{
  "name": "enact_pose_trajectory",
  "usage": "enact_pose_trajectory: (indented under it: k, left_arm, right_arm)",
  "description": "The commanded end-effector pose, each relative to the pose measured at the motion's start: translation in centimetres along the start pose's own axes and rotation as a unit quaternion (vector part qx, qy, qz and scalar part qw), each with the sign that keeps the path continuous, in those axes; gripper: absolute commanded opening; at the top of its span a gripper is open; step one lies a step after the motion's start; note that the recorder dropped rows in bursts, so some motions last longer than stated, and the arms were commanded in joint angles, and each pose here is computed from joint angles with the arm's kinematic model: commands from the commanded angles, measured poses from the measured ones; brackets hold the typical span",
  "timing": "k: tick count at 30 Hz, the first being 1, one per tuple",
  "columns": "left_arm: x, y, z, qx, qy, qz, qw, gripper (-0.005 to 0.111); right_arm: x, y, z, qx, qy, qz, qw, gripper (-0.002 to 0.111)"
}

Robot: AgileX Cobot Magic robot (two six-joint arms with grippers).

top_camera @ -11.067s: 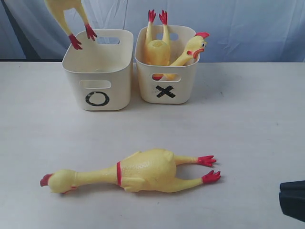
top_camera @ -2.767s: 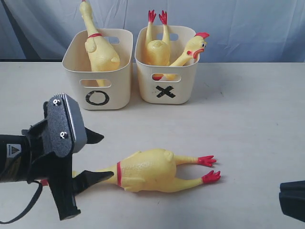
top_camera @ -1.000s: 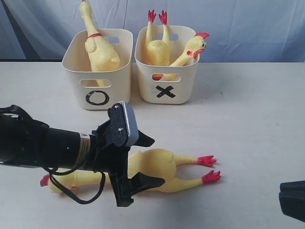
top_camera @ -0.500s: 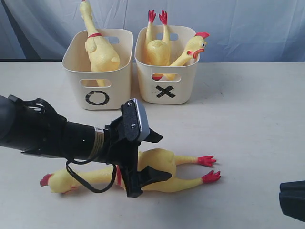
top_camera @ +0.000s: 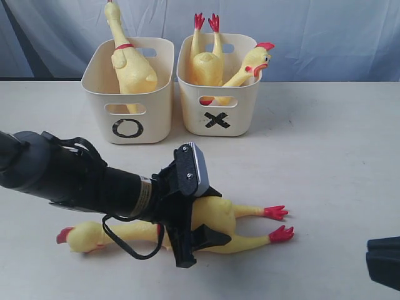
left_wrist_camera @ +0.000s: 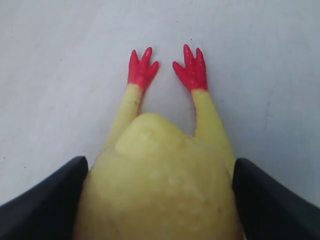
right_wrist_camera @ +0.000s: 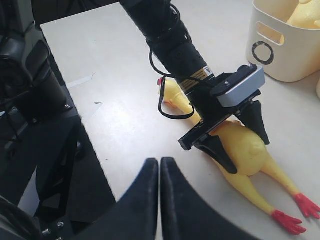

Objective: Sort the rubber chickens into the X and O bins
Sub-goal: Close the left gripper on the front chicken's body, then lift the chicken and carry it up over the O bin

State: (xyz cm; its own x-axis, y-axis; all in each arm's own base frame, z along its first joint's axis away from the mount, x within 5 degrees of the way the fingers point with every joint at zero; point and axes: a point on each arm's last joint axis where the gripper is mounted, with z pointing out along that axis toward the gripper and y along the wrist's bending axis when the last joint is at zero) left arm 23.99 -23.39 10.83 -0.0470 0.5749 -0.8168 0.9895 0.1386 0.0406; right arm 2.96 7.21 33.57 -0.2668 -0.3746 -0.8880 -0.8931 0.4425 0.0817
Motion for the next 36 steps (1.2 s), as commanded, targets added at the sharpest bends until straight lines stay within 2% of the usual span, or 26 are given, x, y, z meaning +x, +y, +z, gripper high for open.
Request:
enact_pose_trajectory:
  k: [1,2,3,10,17,31,36]
  left_arm:
    - [0.1,-0.1,0.2,0.003,0.006,0.001,1.0,0.05]
    - [0.1,-0.1,0.2,0.003,0.006,0.001,1.0,0.039]
    - [0.1,-0.1,0.2,0.003,0.006,0.001,1.0,0.032]
    - [0.0,-0.2,0.2,0.006,0.001,0.001,1.0,0.0]
    - [-0.2,-0.2,0.1,0.005,-0.002,0.005,1.0,0.0]
    - [-3.9,0.0,-2.6,-0.03,-0.053,0.036,0.998,0.0]
    - [-5.4,0.2,-3.8,-0.056,-0.078,0.029,0.995,0.0]
  right_arm:
    - [0.1,0.0,-0.1,0.001,-0.003,0.002,1.0,0.001]
    - [0.1,0.0,-0.1,0.001,-0.003,0.002,1.0,0.001]
    - [0.1,0.0,-0.1,0.001,-0.003,0.002,1.0,0.001]
    - [0.1,0.0,-0.1,0.001,-0.003,0.002,1.0,0.001]
    - [0.1,0.0,-0.1,0.001,-0.003,0.002,1.0,0.001]
    - [0.1,0.0,-0.1,0.001,-0.003,0.002,1.0,0.001]
    - [0.1,0.0,-0.1,0.001,-0.003,0.002,1.0,0.001]
